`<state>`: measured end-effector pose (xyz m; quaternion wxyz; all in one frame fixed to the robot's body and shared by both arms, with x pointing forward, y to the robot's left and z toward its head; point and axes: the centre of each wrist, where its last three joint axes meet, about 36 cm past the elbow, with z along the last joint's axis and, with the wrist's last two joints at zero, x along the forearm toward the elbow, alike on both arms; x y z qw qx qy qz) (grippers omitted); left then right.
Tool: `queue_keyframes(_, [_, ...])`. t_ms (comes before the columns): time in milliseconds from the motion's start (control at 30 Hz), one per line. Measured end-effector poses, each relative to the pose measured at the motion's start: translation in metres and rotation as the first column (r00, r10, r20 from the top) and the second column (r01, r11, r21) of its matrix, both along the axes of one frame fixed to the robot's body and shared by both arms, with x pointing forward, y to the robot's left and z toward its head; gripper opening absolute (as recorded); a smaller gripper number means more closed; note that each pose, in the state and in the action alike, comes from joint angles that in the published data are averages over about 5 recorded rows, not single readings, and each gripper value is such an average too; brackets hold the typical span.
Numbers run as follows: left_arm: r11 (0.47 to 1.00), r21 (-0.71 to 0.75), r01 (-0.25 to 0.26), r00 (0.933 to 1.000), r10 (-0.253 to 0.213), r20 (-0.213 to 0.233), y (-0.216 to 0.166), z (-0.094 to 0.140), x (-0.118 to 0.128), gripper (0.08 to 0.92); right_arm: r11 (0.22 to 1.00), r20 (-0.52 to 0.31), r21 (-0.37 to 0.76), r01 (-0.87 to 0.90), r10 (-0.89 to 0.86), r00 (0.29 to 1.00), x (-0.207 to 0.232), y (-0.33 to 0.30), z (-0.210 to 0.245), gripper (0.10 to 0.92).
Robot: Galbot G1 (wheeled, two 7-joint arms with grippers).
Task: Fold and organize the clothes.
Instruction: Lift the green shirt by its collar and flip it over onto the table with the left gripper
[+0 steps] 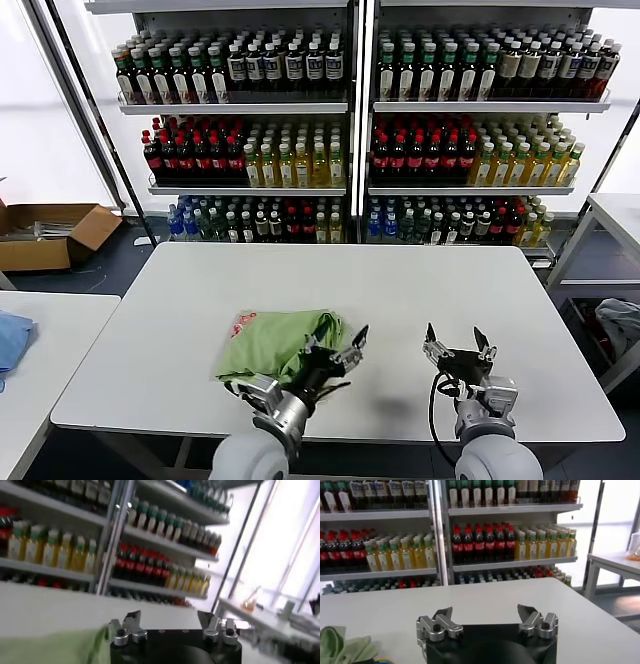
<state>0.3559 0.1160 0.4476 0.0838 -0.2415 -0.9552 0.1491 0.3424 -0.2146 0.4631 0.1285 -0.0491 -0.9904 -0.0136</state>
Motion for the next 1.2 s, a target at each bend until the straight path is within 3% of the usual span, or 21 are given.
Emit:
queue_keyframes(100, [0.998, 0.026, -0.057, 0.9978, 0.056, 0.034, 0.020, 0.009, 0.007, 0.810, 1.000, 0.003, -0.002, -0.007, 0.007, 1.000, 0.004, 0.003, 0.001, 0.823])
queue_keyframes(233, [0.984, 0.095, -0.149, 0.9879, 0.143, 0.060, 0.054, 0.007, 0.020, 0.822, 1.000, 0.007, -0.006, -0.014, 0.014, 1.000, 0.007, 0.006, 0.003, 0.823])
queue_keyframes(367, [0.960, 0.164, -0.228, 0.9735, 0.222, 0.056, 0.088, -0.005, 0.033, 0.823, 1.000, 0.008, -0.007, -0.021, 0.021, 1.000, 0.008, 0.010, 0.005, 0.823])
queue_keyframes(500, [0.939, 0.210, -0.271, 0.9622, 0.271, 0.029, 0.112, -0.020, 0.041, 0.823, 1.000, 0.009, -0.010, -0.028, 0.028, 1.000, 0.007, 0.013, 0.007, 0.823])
queue_keyframes(833, [0.915, 0.274, -0.297, 0.9451, 0.323, -0.052, 0.144, -0.054, 0.059, 0.823, 0.999, 0.011, -0.021, -0.033, 0.033, 0.999, 0.003, 0.016, 0.013, 0.823])
queue_keyframes(1200, [0.916, 0.294, -0.274, 0.9328, 0.328, -0.150, 0.159, -0.080, 0.063, 0.823, 0.999, 0.014, -0.026, -0.045, 0.046, 0.999, -0.004, 0.023, 0.016, 0.823])
